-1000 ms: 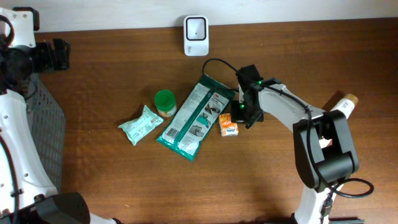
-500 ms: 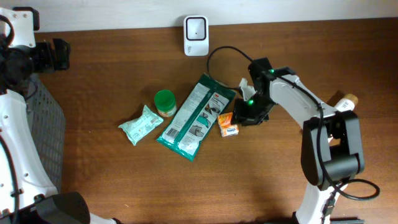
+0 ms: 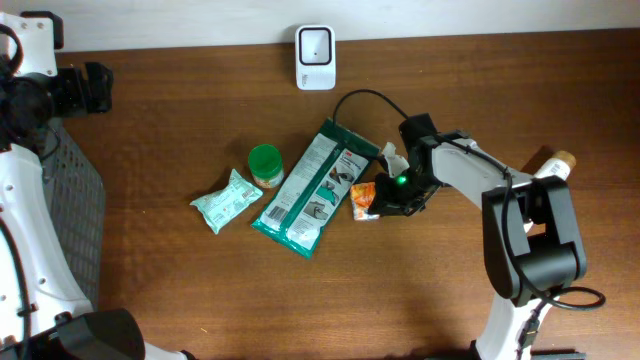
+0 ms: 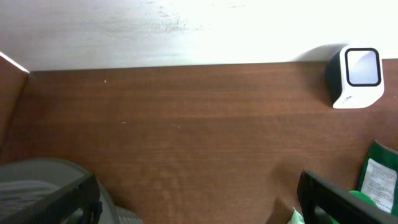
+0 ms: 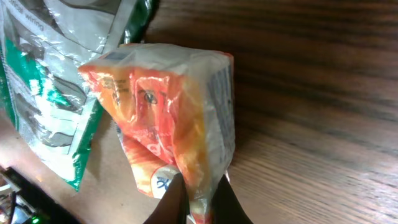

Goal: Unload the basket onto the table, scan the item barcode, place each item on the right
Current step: 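Grasp the orange snack packet with right gripper and lift it, then move the held orange packet with right gripper to the scanner window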

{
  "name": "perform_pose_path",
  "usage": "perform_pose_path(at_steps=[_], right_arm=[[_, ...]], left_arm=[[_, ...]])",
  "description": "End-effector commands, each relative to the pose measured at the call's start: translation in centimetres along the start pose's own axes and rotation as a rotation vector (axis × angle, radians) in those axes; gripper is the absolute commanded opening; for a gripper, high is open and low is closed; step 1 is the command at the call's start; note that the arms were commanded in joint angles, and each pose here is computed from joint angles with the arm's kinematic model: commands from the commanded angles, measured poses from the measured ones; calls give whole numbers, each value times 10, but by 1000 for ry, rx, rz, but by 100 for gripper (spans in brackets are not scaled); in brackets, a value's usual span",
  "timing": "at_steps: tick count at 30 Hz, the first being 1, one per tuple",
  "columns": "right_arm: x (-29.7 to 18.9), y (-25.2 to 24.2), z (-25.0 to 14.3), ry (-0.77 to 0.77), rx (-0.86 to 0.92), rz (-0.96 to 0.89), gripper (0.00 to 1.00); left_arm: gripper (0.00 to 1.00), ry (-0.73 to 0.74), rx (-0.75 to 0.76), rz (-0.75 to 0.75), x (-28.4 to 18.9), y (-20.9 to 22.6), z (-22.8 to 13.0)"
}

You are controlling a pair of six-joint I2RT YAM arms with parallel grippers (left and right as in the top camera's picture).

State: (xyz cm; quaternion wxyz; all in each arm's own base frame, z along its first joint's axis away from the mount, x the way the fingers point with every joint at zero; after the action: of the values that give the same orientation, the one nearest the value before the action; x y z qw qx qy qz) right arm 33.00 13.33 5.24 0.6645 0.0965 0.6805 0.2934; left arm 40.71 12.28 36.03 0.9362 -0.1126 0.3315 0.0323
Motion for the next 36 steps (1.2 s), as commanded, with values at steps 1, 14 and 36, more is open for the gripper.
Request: perform_pose_path(at_steps=[1,14,36], right_arm=[[-27,30,6,-98,-91,207,4],[-153,83,14,-520,-395,869,4],[-179,69,52,-489,-126,-89,4]], left_arm=[[99,-8,16,-4,-1,0,3],[99,-8,16,-4,-1,0,3],[99,-8,16,-4,-1,0,3]])
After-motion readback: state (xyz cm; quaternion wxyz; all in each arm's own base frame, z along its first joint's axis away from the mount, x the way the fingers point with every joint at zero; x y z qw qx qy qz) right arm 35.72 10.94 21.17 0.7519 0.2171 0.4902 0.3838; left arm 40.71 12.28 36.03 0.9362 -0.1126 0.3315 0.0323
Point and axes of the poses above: each gripper's point midway between its finger pads, its own x axis out along the fingers, its own y axis along the line the jaws close on, z = x × y, the point moved 5 cm from there along -x, back along the fingers, and after that the axes turned 15 degrees about -x, right-handed, at the moved point
